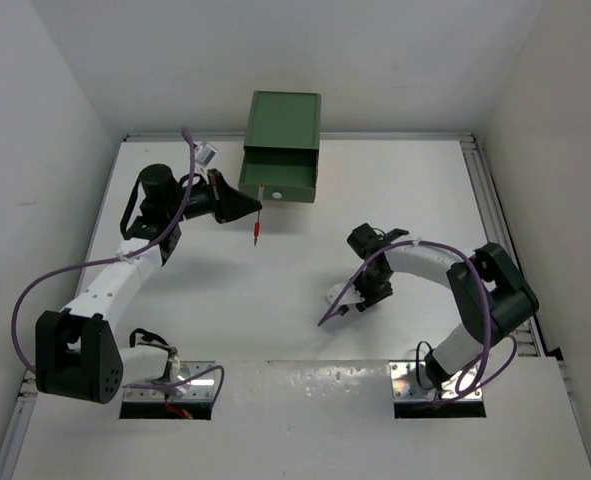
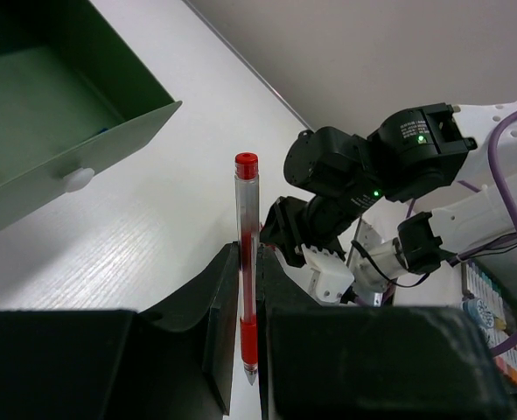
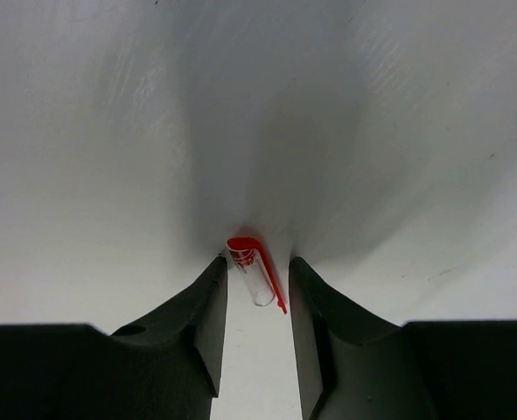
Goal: Sort the stationery into containers
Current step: Pick up the pen cap from the center of the board.
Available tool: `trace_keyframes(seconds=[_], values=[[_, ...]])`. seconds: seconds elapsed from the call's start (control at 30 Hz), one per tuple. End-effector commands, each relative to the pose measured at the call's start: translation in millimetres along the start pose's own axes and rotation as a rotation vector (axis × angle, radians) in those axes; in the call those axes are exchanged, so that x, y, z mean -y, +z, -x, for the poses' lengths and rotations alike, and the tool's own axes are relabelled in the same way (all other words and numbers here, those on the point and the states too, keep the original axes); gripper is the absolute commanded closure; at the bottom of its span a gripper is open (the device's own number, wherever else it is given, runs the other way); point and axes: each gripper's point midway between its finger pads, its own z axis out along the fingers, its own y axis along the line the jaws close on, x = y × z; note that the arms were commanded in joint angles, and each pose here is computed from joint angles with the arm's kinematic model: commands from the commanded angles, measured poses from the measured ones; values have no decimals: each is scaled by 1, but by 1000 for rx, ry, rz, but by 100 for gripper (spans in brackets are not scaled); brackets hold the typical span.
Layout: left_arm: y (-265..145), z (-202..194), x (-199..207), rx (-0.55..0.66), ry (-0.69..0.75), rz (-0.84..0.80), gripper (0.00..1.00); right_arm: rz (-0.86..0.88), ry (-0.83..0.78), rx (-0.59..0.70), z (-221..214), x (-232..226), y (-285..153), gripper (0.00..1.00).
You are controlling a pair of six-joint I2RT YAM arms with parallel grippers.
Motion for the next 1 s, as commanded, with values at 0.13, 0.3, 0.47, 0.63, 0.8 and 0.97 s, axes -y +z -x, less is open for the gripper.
trace_keyframes(seconds=[0.13, 0.3, 0.47, 0.63, 0.8, 0.97], values=[[-5, 8, 2, 29, 25, -4, 100, 37, -63, -2, 1, -10, 14, 73], [-6, 11, 2, 47, 15, -8, 100, 37, -31, 4, 7, -6, 12, 91], [-10, 27, 11, 102, 36, -12, 100, -53, 162, 123, 38, 29, -26, 100], [-22, 53, 23, 203, 40, -16, 100, -193, 514, 371, 79, 77, -96, 100], [-35, 76, 48, 319, 76, -55, 100, -244, 932, 791, 120, 123, -195, 100], [-38, 86, 84, 304, 380, -100, 100, -145, 1123, 1015, 142, 127, -230, 100]])
